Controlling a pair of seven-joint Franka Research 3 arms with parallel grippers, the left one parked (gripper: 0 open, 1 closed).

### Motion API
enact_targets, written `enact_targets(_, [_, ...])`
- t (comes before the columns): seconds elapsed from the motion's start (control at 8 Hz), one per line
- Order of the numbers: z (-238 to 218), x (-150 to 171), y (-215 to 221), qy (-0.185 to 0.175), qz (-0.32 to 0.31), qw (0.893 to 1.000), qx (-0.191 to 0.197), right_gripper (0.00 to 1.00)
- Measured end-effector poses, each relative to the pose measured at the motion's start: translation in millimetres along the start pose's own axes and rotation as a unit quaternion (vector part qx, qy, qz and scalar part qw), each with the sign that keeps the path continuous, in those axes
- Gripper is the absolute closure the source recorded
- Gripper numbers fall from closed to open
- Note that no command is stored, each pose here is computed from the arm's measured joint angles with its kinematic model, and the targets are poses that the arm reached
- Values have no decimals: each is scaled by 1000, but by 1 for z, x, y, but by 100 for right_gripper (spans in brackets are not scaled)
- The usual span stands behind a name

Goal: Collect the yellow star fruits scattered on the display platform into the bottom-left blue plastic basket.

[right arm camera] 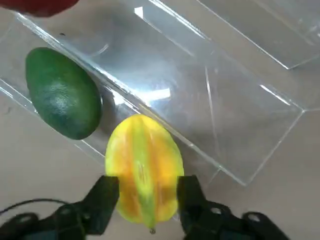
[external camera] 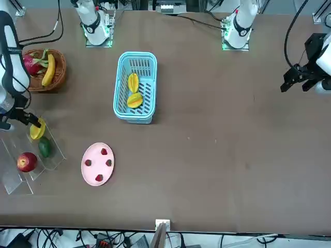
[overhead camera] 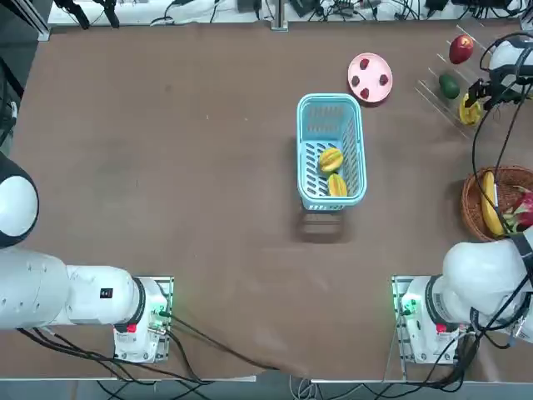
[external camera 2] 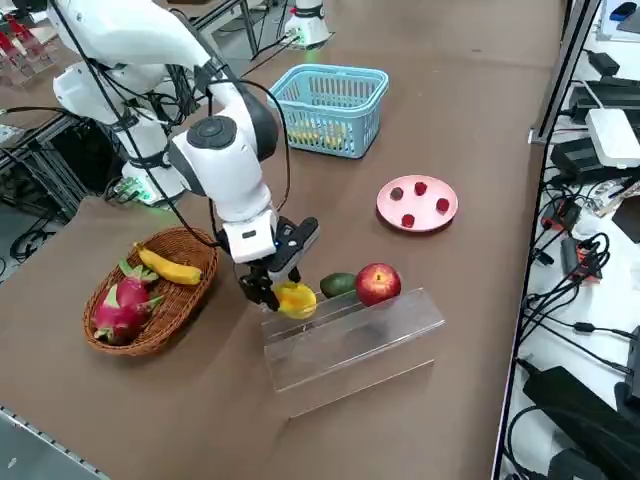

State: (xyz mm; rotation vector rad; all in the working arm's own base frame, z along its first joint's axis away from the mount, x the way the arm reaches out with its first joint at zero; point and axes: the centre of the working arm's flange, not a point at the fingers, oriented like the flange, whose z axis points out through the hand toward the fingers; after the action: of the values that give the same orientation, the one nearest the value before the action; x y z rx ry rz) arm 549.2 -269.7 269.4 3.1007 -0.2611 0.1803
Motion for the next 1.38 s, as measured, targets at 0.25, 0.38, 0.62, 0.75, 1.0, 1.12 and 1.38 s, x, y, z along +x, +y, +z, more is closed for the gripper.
enact_targets(0.25, [1, 0, 0, 0, 0, 1000, 0, 47])
enact_targets(0.38, [-1, 1, -1, 1, 0, 1000, 1, 67])
enact_targets(0.62, [-4, 2, -5, 0, -3, 1000, 3, 81])
enact_targets(0.75, [-7, 3, -5, -6, -4, 1000, 5, 81])
enact_targets(1.0, [-35, 18, -7, -36, -9, 999, 15, 81])
enact_targets(1.12, [-62, 24, -12, -59, -13, 998, 21, 81])
enact_targets(1.38, [-127, 21, -54, -115, 14, 993, 27, 81])
